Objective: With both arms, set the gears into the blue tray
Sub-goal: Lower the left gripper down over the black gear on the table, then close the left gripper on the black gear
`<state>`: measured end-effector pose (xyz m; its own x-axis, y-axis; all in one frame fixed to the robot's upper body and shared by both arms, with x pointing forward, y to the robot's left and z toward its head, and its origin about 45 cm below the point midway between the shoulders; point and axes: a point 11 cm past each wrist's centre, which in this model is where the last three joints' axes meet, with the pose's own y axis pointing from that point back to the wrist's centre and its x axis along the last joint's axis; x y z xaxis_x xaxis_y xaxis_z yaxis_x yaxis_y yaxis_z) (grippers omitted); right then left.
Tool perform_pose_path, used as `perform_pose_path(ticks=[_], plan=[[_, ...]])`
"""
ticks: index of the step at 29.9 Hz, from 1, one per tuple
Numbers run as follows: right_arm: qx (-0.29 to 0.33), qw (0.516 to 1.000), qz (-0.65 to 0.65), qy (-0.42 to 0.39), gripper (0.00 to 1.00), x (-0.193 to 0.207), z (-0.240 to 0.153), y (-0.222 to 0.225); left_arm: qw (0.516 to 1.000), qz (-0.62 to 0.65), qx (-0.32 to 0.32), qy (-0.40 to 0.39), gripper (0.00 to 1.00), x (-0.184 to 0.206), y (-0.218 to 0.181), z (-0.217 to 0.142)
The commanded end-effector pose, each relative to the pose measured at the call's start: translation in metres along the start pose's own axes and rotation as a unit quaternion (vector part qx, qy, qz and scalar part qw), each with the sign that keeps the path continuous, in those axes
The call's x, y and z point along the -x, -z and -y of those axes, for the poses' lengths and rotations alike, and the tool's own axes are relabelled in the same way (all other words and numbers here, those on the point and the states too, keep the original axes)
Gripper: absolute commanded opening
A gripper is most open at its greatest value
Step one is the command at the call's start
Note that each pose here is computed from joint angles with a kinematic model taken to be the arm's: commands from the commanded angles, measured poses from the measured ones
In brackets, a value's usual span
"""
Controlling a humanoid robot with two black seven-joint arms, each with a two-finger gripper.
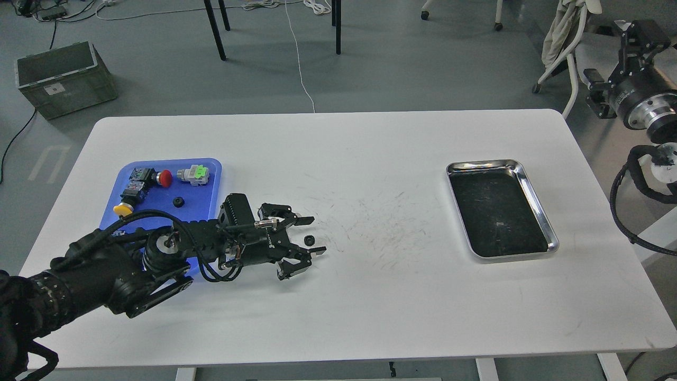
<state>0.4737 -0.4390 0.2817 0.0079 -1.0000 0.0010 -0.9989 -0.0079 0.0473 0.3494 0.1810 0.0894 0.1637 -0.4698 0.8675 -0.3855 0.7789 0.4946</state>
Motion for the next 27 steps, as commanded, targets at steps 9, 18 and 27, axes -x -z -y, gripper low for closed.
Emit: perform_pose_path(ticks=[9,18,27], plan=[[-0.001,1.0,0.0,0.007,0.94,0.005,0.001,0.001,1.0,-0.002,-0.016,0.001,0.64,0.017,0.002,-0.003],[0.003,1.0,-0.004,0.006,0.94,0.004,0.0,-0.002,1.0,-0.005,-0.019,0.005,0.61,0.02,0.002,-0.003],[0.007,1.0,-0.007,0.007,0.94,0.004,-0.001,-0.006,1.0,-0.01,-0.016,0.005,0.54,0.024,-0.003,0.002]])
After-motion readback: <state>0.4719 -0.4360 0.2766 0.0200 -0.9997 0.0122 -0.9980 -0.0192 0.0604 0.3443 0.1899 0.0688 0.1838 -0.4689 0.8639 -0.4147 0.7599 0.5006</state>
